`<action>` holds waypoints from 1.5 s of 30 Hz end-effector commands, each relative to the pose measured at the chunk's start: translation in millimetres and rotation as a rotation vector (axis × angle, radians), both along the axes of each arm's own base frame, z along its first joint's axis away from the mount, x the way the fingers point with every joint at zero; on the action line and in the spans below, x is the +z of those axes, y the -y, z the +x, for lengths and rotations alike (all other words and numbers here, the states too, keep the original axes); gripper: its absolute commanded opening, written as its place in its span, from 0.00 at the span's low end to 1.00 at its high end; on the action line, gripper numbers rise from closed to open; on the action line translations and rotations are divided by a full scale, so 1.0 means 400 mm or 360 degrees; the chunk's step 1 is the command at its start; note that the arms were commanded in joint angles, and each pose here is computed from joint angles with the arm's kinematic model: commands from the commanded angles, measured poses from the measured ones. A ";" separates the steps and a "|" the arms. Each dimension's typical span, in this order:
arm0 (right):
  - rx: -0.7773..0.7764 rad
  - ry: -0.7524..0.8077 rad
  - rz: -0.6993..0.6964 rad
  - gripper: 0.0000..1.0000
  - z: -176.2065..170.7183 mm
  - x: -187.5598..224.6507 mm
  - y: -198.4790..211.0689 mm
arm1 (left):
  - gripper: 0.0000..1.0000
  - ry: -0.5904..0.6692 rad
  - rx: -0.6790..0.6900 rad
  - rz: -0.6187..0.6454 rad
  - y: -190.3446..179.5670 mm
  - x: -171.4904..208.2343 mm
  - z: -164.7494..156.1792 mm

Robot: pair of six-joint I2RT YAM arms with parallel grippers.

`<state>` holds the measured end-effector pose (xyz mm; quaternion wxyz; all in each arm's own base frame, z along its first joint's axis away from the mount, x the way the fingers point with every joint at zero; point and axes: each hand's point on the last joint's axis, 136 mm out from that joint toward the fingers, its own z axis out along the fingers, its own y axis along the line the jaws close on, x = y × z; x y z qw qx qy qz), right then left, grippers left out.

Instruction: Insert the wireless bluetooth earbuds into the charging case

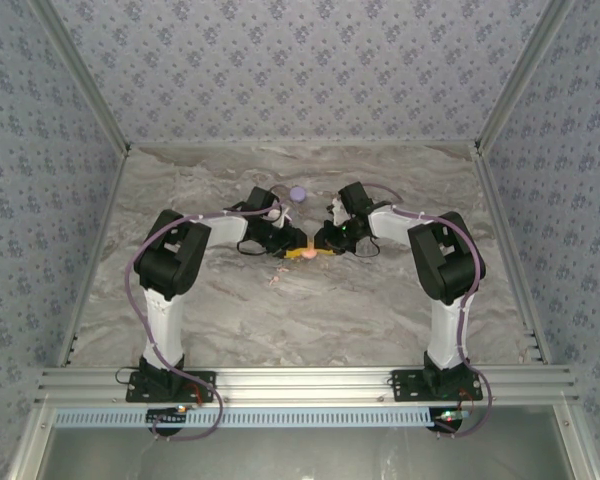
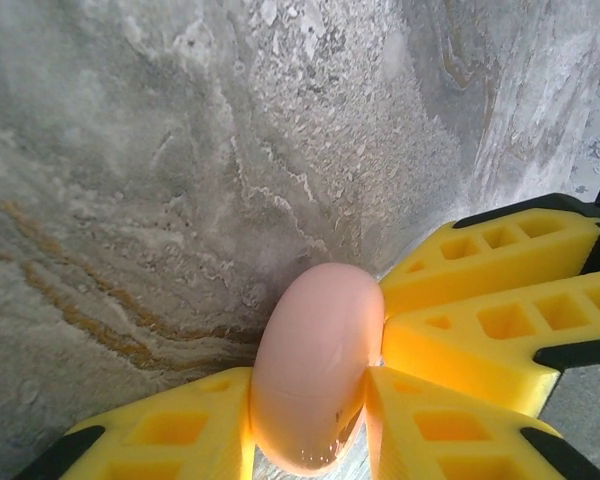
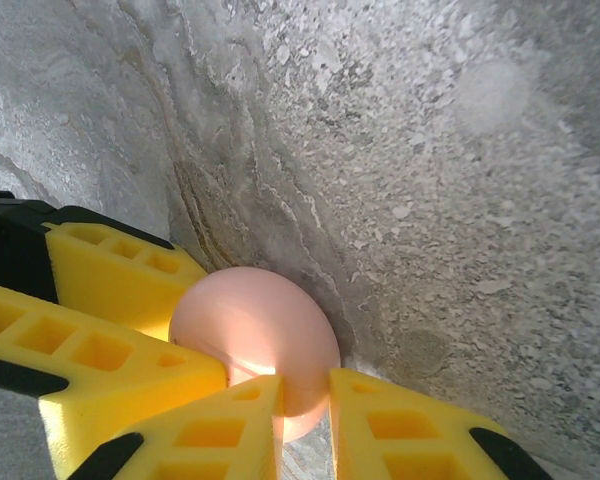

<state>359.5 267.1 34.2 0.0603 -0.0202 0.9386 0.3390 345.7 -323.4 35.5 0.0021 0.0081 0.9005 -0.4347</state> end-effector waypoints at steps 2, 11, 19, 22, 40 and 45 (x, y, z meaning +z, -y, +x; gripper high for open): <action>-0.0017 -0.0094 -0.0045 0.19 -0.032 -0.039 0.011 | 0.28 0.0051 -0.0038 -0.0127 0.032 0.046 0.001; -0.0027 -0.0053 -0.0004 0.20 -0.021 -0.010 0.007 | 0.27 0.0060 -0.0005 -0.0116 0.028 0.045 0.007; -0.0080 0.0007 0.0019 0.26 -0.024 0.036 0.038 | 0.22 0.0141 0.0052 -0.0057 -0.004 0.066 0.021; -0.0096 0.0054 0.0030 0.28 -0.016 0.064 0.049 | 0.21 0.0176 0.0066 -0.0061 -0.013 0.083 0.028; 0.0105 0.0581 0.0378 0.40 -0.010 0.380 0.074 | 0.21 0.0751 -0.0002 -0.0267 -0.045 0.373 0.028; 0.0210 0.0707 0.0491 0.45 -0.031 0.471 0.058 | 0.21 0.0942 -0.0057 -0.0346 -0.049 0.475 0.006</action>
